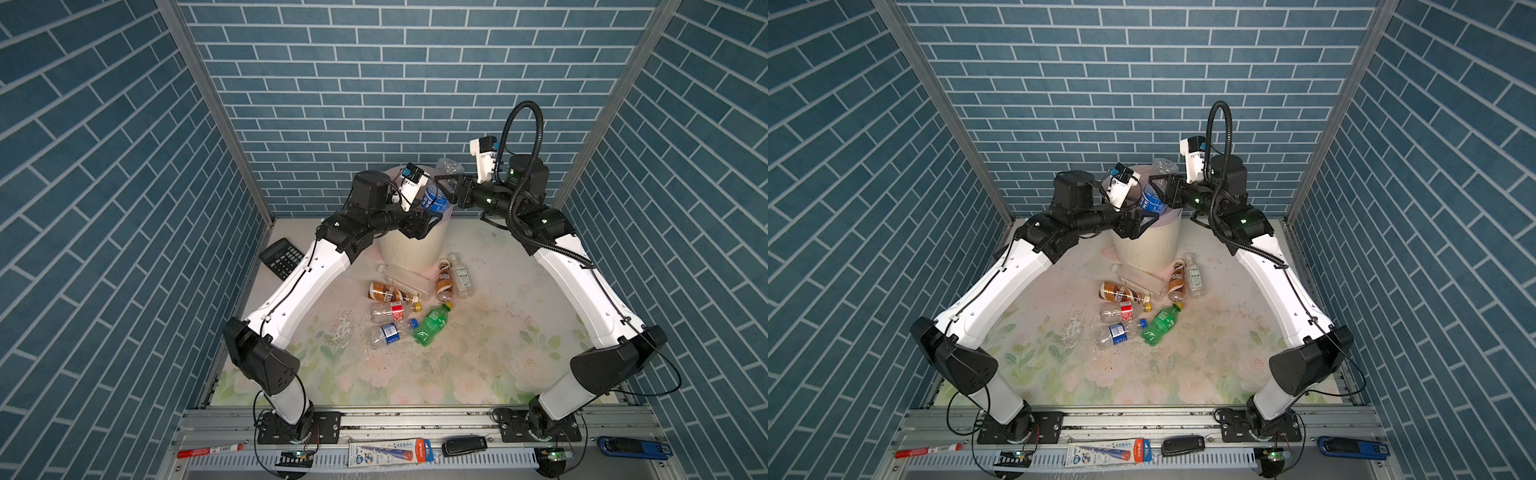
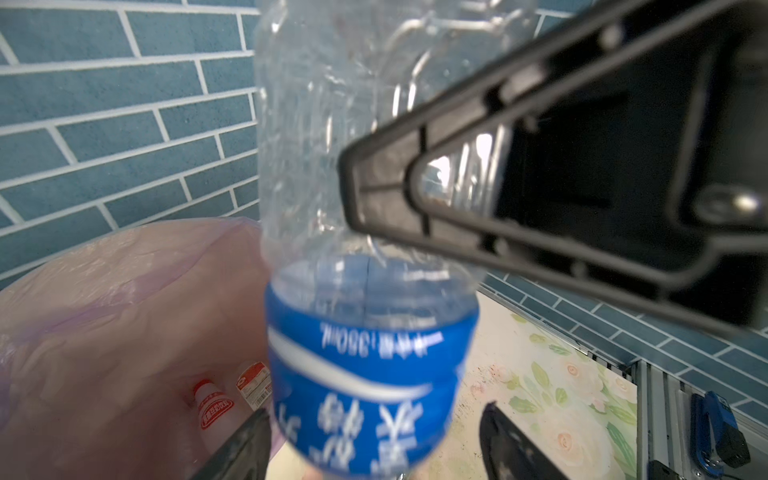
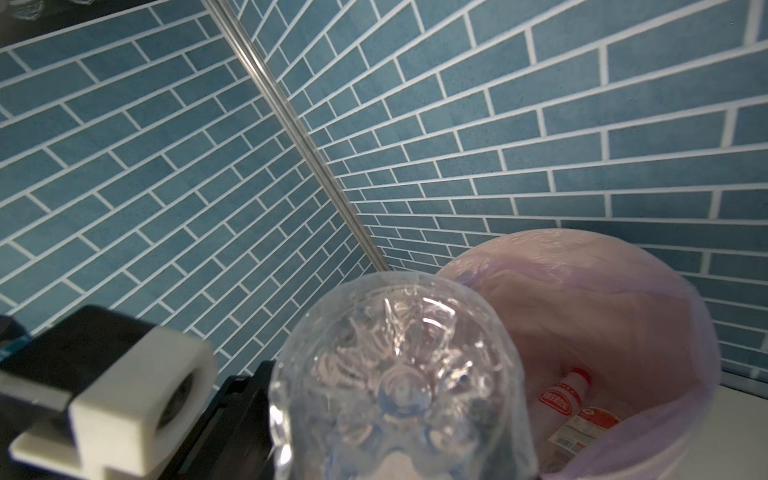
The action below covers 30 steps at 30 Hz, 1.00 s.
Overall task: Throw the plastic bottles in the bin
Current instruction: 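Open the left gripper while the right gripper raises the blue-label bottle, then move the blue-label bottle with the right gripper over the bin and open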
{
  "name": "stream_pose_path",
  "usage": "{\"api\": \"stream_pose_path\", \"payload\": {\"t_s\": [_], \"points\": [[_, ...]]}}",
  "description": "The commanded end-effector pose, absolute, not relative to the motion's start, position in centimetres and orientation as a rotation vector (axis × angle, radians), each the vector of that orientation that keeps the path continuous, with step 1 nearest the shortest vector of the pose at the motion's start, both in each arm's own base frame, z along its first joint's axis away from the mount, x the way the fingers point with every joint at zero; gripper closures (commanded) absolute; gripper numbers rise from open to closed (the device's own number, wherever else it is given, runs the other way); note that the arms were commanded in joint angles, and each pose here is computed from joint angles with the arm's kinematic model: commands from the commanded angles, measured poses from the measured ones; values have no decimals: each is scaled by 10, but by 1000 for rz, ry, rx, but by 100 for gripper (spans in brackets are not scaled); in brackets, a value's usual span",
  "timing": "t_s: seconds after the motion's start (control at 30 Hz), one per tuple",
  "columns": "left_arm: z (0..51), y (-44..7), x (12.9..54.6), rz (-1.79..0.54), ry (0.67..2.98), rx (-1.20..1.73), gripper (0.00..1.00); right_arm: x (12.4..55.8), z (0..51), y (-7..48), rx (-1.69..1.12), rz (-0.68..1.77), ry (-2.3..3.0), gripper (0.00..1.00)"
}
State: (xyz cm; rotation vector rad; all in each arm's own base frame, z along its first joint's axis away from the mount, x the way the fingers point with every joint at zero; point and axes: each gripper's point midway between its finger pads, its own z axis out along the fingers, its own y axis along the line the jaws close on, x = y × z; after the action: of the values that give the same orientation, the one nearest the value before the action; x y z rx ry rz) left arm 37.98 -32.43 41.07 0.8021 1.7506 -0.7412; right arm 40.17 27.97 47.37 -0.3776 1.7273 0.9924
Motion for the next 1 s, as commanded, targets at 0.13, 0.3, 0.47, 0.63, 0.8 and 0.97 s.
{"api": "stream_pose_path", "payload": {"t_s": [0.13,0.3,0.47,0.63,0.8,0.97], "points": [[422,-311,368,-681,1729,804,1,413,515,259,-325,948,1633,68],[433,-303,363,-672,1702,768,1,408,560,230,-298,844,1526,68],[449,-296,355,-677,1655,735,1,392,617,182,-226,696,1373,69],[456,-294,349,-700,1613,719,1,380,658,136,-118,585,1233,71],[449,-293,349,-696,1626,723,1,397,661,128,-46,608,1182,71],[440,-290,349,-677,1648,722,1,488,575,188,-20,865,1436,72]]}}
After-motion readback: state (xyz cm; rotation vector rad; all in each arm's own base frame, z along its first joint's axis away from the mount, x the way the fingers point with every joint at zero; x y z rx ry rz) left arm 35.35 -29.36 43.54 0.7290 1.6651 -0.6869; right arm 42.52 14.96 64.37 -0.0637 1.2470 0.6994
